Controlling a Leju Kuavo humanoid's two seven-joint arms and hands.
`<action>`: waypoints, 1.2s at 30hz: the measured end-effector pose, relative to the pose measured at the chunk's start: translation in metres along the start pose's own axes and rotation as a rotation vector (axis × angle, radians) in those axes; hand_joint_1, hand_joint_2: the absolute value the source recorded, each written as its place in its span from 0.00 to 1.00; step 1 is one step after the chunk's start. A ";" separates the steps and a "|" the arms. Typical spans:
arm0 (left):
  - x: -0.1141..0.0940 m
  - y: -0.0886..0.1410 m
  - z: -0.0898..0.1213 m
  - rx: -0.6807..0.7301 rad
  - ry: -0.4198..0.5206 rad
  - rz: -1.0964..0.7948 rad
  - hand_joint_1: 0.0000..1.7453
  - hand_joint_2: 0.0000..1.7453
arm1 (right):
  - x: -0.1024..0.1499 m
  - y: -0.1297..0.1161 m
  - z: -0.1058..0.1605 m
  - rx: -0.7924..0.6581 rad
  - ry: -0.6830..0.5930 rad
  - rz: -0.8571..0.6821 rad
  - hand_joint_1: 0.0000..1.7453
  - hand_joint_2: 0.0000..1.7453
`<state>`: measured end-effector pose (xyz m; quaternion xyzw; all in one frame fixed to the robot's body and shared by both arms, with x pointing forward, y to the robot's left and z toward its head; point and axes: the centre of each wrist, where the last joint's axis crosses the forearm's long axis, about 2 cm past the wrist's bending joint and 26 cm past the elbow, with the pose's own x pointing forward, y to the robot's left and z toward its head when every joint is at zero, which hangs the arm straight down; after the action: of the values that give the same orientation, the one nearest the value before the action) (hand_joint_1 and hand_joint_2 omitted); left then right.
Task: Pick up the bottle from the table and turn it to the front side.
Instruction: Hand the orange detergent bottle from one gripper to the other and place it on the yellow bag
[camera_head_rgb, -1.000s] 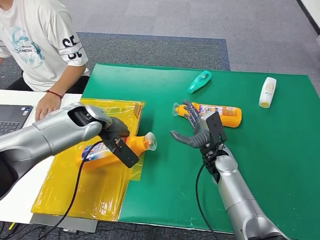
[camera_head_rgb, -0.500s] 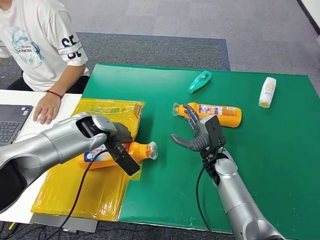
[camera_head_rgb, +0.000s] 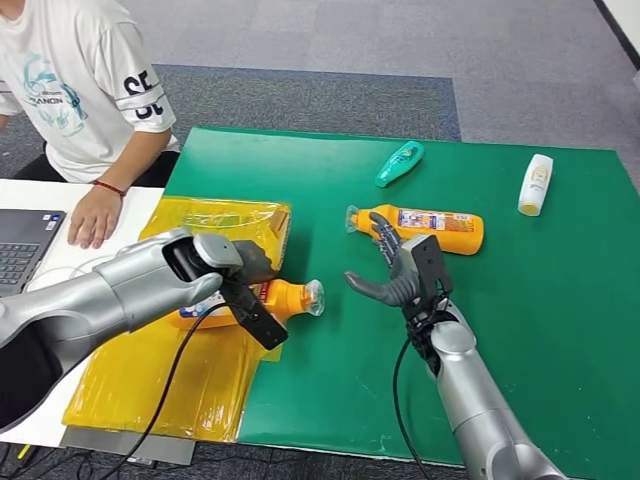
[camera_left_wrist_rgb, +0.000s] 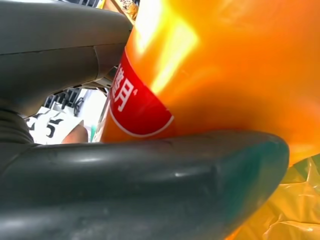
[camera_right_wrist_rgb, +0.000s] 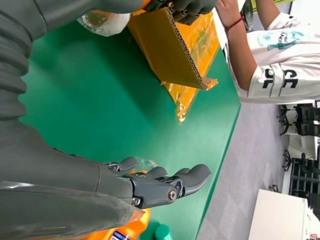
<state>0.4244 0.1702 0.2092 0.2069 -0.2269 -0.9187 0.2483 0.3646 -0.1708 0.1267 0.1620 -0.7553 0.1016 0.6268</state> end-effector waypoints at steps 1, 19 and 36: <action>0.001 0.000 0.000 0.002 0.002 -0.003 1.00 0.00 | 0.000 0.000 0.000 0.000 0.000 0.000 0.00 1.00; 0.011 0.000 -0.006 0.033 -0.014 -0.010 0.00 0.00 | -0.001 -0.002 0.002 -0.006 0.011 0.013 0.00 1.00; 0.012 0.013 -0.001 0.354 -0.184 0.281 0.00 0.00 | -0.005 -0.005 0.006 -0.023 0.013 0.006 0.00 1.00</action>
<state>0.4201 0.1529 0.2115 0.1293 -0.4327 -0.8360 0.3118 0.3615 -0.1767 0.1206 0.1519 -0.7527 0.0961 0.6333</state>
